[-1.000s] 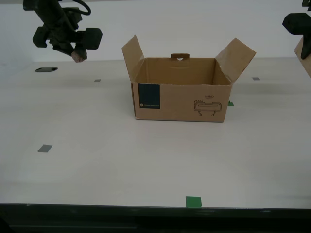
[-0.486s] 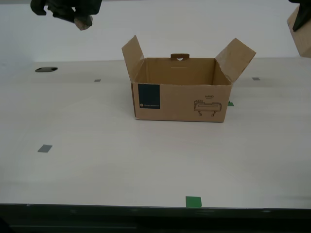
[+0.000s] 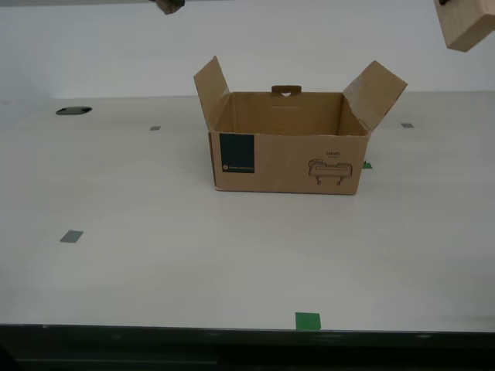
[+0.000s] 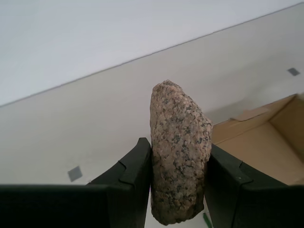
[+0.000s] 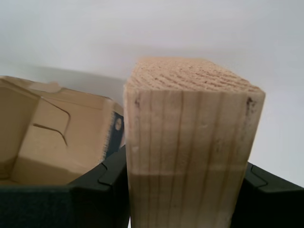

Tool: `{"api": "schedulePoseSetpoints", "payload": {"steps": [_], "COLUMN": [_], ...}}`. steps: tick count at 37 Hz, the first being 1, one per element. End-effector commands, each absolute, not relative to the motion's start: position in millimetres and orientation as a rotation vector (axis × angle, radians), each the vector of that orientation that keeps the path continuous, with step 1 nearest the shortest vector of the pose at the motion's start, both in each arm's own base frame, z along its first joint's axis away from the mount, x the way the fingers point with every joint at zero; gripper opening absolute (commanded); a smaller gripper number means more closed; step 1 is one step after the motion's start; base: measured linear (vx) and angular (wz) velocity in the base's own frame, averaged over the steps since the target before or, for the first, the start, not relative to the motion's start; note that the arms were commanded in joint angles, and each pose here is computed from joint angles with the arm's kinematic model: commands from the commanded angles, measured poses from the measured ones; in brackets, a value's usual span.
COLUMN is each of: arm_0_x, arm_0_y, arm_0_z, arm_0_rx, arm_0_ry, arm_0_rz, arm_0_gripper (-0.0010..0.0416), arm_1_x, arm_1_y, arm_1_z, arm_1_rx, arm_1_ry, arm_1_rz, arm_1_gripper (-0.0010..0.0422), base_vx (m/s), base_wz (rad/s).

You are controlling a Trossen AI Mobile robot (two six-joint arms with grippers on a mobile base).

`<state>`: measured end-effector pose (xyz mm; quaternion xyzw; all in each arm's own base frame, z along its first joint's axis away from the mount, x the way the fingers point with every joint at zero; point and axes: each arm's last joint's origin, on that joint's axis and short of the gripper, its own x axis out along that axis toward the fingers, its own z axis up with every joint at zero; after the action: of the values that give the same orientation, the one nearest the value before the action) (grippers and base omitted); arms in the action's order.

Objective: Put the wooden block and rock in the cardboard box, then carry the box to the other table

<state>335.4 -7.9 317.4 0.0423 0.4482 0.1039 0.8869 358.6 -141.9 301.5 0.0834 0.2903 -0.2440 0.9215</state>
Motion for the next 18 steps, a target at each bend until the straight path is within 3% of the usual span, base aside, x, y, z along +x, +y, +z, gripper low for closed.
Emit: {"api": "schedulePoseSetpoints", "payload": {"steps": [1, 9, 18], "arm_0_x": [336.6, 337.5, 335.2], "arm_0_y": [2.2, 25.9, 54.0], "arm_0_z": [326.2, 345.4, 363.5], "arm_0_rx": [0.079, 0.058, 0.022], "arm_0_ry": [0.905, 0.848, 0.791], "arm_0_rz": [0.249, 0.322, 0.401], "arm_0_gripper": [-0.0001, -0.0001, -0.0001], "arm_1_x": [353.7, 343.1, 332.0], "arm_1_y": [-155.7, -179.4, -200.0], "arm_1_z": [307.6, 310.9, 311.5], "arm_1_rx": [0.185, 0.209, 0.325], "arm_1_ry": [0.570, 0.550, 0.502], "arm_1_rz": [-0.545, -0.613, -0.702], "arm_1_gripper": [-0.0001, -0.0001, -0.0001], "base_vx": [0.000, 0.000, 0.000], "base_wz": [0.000, 0.000, 0.000]}}
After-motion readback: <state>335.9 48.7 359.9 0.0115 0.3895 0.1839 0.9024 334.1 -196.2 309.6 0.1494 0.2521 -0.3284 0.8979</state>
